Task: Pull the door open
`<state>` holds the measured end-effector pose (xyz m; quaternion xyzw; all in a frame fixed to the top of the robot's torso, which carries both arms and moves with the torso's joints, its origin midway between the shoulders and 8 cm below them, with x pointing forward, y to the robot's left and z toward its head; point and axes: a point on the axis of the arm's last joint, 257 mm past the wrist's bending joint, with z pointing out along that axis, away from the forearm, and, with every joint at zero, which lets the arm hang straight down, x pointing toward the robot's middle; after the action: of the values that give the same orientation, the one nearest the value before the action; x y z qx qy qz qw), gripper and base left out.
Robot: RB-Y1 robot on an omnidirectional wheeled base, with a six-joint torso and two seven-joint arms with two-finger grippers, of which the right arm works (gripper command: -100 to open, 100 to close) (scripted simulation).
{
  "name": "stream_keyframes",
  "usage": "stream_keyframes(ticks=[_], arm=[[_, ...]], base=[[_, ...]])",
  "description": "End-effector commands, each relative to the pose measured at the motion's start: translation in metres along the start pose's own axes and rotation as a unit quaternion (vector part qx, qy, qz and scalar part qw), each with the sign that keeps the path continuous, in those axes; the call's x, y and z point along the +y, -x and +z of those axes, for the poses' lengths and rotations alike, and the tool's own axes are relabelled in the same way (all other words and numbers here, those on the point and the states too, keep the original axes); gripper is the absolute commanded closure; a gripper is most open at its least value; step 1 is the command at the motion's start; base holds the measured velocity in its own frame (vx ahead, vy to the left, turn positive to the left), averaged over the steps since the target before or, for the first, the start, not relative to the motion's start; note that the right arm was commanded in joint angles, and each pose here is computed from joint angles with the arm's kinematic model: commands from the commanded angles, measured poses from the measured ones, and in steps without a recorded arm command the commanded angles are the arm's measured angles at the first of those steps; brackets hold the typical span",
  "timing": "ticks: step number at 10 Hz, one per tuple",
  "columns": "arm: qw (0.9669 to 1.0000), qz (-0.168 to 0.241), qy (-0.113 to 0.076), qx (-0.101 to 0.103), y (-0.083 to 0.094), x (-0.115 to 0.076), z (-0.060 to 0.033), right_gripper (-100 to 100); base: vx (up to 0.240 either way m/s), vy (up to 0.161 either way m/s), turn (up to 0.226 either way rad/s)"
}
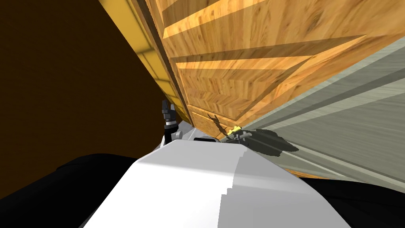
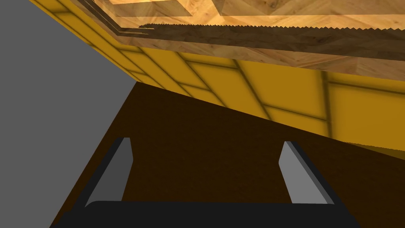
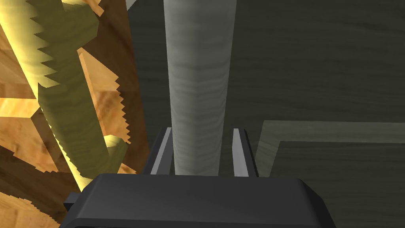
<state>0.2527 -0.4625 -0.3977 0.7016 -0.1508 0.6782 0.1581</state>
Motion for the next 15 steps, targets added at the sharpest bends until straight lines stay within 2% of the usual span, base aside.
stream_keyframes(ticks=[1, 2, 3, 5, 7, 8, 11, 12, 15], arm=[[0.9996, -0.014, 0.016, -0.018, 0.012, 0.021, -0.0144, 100], [0.9996, -0.014, 0.016, -0.018, 0.012, 0.021, -0.0144, 100], [0.9991, -0.021, 0.023, -0.027, 0.016, 0.034, -0.0224, 100], [0.9983, -0.030, 0.032, -0.038, 0.022, 0.048, -0.0319, 100], [0.9983, -0.030, 0.032, -0.038, 0.022, 0.048, -0.0319, 100], [0.9976, -0.036, 0.038, -0.045, 0.025, 0.058, -0.0391, 100], [0.9976, -0.036, 0.038, -0.045, 0.025, 0.058, -0.0391, 100], [0.9970, -0.040, 0.042, -0.051, 0.028, 0.065, -0.0439, 100], [0.9964, -0.044, 0.045, -0.055, 0.029, 0.071, -0.0484, 100]], base=[[-0.164, 0.009, -0.081], [-0.151, 0.013, -0.039], [-0.163, 0.015, -0.068], [-0.211, 0.029, -0.088], [-0.090, 0.020, -0.028], [-0.095, 0.019, -0.062], [-0.045, 0.015, -0.018], [-0.055, 0.011, -0.029], [-0.075, 0.002, -0.025]])
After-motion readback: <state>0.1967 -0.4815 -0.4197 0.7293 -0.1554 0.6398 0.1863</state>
